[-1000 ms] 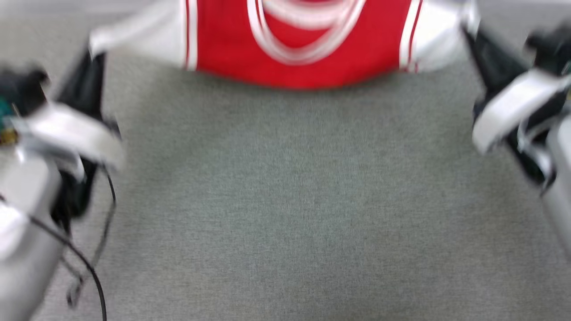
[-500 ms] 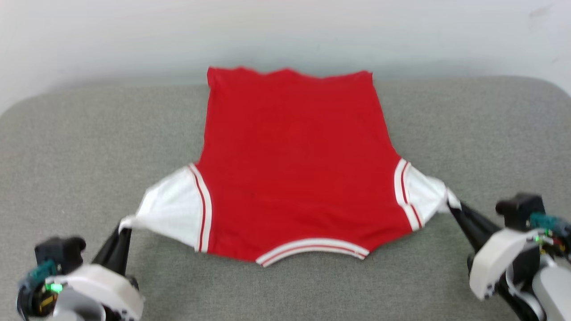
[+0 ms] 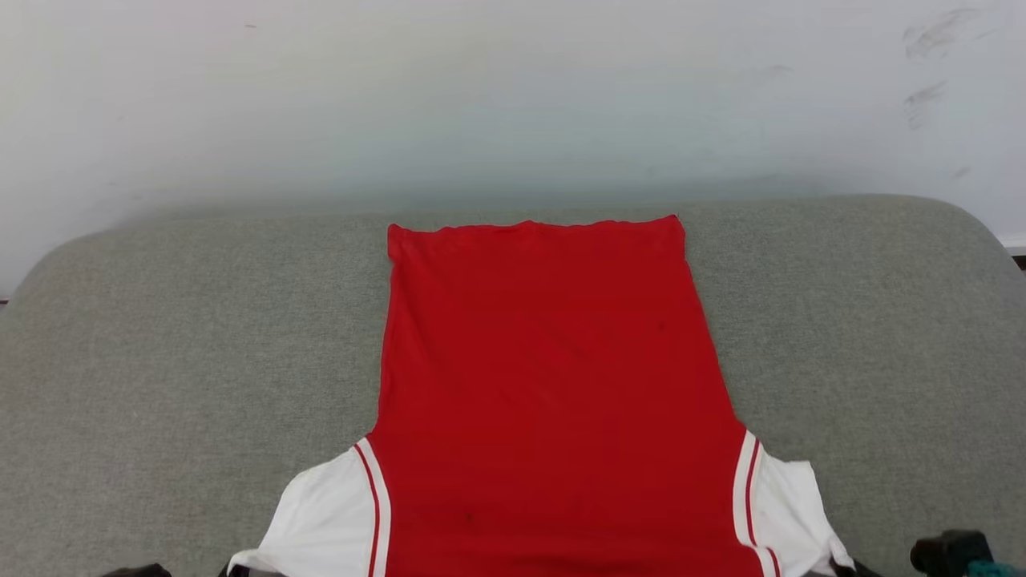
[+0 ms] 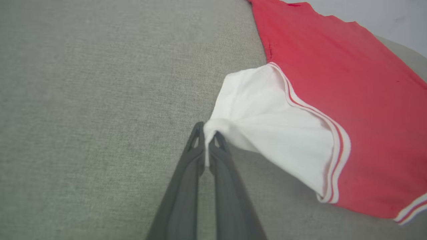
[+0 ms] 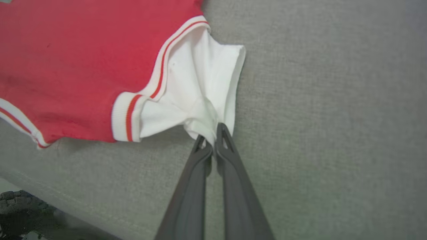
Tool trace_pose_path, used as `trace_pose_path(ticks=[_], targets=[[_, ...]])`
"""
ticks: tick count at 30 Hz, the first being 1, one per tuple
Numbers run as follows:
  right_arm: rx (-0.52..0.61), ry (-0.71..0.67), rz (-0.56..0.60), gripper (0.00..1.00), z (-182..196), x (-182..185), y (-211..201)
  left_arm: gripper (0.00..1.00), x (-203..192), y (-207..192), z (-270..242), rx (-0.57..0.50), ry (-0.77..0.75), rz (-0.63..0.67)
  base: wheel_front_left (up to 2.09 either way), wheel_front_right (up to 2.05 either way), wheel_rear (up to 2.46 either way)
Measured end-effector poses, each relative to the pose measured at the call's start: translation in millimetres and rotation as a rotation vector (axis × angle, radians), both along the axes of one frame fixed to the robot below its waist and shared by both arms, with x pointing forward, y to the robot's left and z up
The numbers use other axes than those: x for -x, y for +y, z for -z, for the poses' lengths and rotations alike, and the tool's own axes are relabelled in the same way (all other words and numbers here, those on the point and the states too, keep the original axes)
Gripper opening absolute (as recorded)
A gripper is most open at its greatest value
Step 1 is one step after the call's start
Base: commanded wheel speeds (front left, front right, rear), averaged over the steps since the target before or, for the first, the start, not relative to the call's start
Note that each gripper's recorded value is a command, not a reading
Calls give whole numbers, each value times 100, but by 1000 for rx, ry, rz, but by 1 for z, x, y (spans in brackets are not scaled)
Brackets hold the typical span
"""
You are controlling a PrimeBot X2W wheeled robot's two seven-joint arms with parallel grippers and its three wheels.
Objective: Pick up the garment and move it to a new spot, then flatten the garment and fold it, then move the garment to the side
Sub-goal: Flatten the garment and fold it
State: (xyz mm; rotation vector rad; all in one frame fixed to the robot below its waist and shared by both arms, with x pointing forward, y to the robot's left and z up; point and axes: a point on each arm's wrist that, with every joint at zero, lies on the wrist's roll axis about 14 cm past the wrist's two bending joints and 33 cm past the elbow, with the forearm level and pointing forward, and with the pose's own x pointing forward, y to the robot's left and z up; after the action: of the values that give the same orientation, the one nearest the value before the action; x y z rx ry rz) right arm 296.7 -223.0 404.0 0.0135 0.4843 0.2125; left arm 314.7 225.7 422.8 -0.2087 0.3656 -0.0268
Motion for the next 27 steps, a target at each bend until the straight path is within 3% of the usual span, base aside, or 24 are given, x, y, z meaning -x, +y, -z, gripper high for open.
trace_pose_path(ticks=[6,7,8,9,17,27], targets=[[-24,90,22,0,22,28,1,0,13,2,15,13,46,-15,0,0,0],[-32,84,30,15,21,27,2,0,13,1,16,17,46,-17,0,0,0],[-38,77,36,50,19,26,2,0,13,-1,16,20,45,-16,0,0,0],[-45,69,44,100,17,25,2,0,13,-2,16,23,44,-16,0,0,0],[-37,-80,88,100,-24,-10,-13,0,8,-12,14,41,25,4,0,0,0],[45,-458,90,100,-162,-111,-35,0,-19,-20,-9,39,-69,29,0,0,0]])
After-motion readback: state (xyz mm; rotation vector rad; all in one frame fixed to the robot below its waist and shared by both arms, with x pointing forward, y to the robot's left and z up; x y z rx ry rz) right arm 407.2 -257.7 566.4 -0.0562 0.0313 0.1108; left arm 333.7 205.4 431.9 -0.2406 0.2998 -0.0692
